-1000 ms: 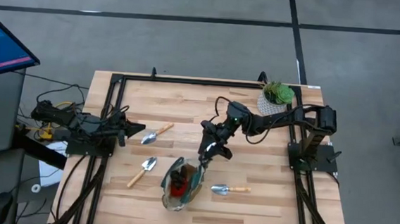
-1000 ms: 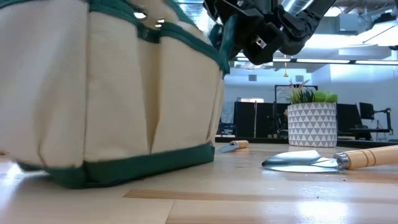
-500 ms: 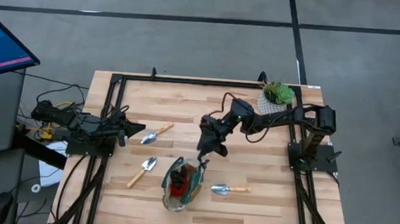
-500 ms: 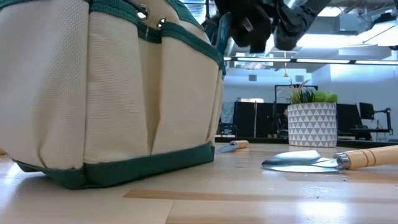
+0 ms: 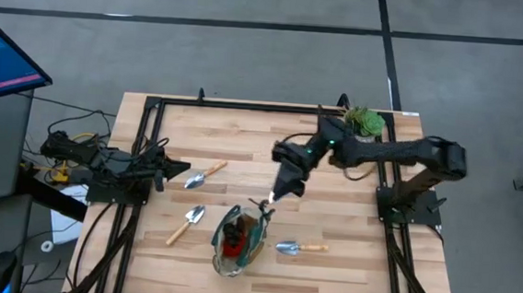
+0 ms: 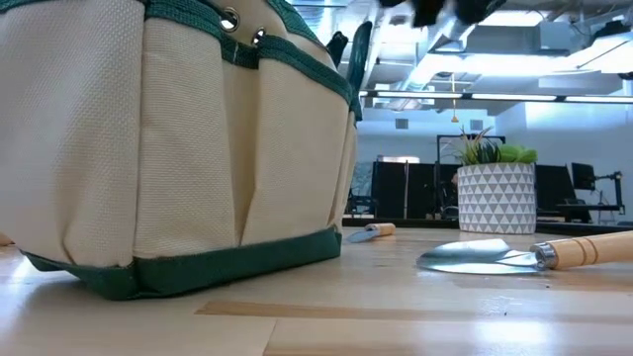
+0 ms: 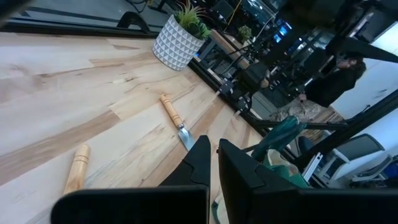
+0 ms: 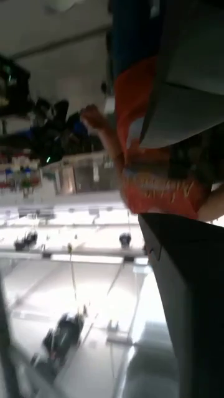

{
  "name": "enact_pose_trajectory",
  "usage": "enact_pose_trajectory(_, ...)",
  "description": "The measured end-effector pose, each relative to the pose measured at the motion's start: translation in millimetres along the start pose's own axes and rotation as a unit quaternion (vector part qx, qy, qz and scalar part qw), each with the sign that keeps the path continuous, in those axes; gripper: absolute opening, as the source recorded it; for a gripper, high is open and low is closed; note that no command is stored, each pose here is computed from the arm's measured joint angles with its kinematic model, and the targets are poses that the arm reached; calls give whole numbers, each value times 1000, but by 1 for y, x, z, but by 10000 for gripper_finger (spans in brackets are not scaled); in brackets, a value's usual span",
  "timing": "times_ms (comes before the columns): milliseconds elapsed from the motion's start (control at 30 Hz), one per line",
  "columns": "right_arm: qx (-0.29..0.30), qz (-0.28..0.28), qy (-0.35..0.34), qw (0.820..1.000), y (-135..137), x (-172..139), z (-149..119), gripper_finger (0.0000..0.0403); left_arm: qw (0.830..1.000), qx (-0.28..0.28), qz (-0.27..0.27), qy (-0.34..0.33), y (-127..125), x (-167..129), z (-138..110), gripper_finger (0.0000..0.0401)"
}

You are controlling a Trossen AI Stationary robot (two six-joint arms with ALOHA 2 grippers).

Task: Pick & Place Garden tools in Gardening bag
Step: Put the green shear scissors into the gardening bag

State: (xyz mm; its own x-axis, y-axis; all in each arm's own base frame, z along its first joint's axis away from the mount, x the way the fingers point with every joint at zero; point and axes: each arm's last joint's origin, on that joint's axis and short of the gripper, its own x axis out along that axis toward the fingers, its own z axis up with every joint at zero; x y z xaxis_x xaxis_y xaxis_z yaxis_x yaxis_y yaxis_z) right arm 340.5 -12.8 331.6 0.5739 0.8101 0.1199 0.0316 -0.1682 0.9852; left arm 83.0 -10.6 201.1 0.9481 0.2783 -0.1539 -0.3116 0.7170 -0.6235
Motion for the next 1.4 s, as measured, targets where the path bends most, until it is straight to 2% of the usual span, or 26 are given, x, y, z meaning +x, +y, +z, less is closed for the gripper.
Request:
enact_pose_trajectory(100, -22, -38, -7, 999, 14, -7, -30, 171, 1000, -1, -1, 0, 0, 0, 0, 2)
enact_pose_trajectory(233, -112, -73, -29, 991, 31, -20, -69, 168, 1000, -1, -2, -1, 0, 0, 0, 2)
enact_pose_trajectory(300, -149, -112, -49, 981, 31, -28, -87, 166, 1000, -2, -3, -1, 0, 0, 0, 2)
enact_pose_trajectory(367, -166, -184, -71, 966, 23, -38, -104, 161, 1000, -2, -3, -2, -1, 0, 1, 2)
enact_pose_trajectory(400, -170, -229, -84, 955, 16, -44, -111, 159, 1000, -2, -3, -2, -1, 0, 1, 2)
enact_pose_trajectory(467, -178, -330, -121, 919, 4, -54, -122, 154, 1000, -2, -3, -2, -1, 0, 1, 2)
enact_pose_trajectory(533, -206, -425, -155, 867, -5, -62, -127, 151, 1000, -3, -3, -3, -1, 0, 1, 2)
enact_pose_trajectory(600, -250, -492, -170, 816, -10, -65, -128, 150, 1000, -3, -3, -3, -1, 0, 1, 2)
enact_pose_trajectory(667, -302, -523, -164, 780, -14, -60, -126, 155, 1000, -4, -4, -5, -1, 0, 1, 2)
enact_pose_trajectory(767, -353, -546, -136, 747, -24, -46, -119, 171, 1000, -4, -4, -5, -1, 0, 1, 2)
enact_pose_trajectory(900, -374, -556, -101, 735, -41, -22, -109, 206, 1000, -6, -6, -6, -1, 0, 1, 2)
enact_pose_trajectory(1067, -388, -551, -75, 735, -68, 9, -90, 242, 1000, -8, -9, -9, -2, 0, 2, 2)
enact_pose_trajectory(1267, -406, -541, -67, 733, -92, 33, -72, 243, 1000, -9, -10, -10, -2, 0, 2, 2)
enact_pose_trajectory(1400, -418, -529, -82, 734, -98, 39, -59, 240, 1000, -11, -11, -11, -2, 0, 3, 2)
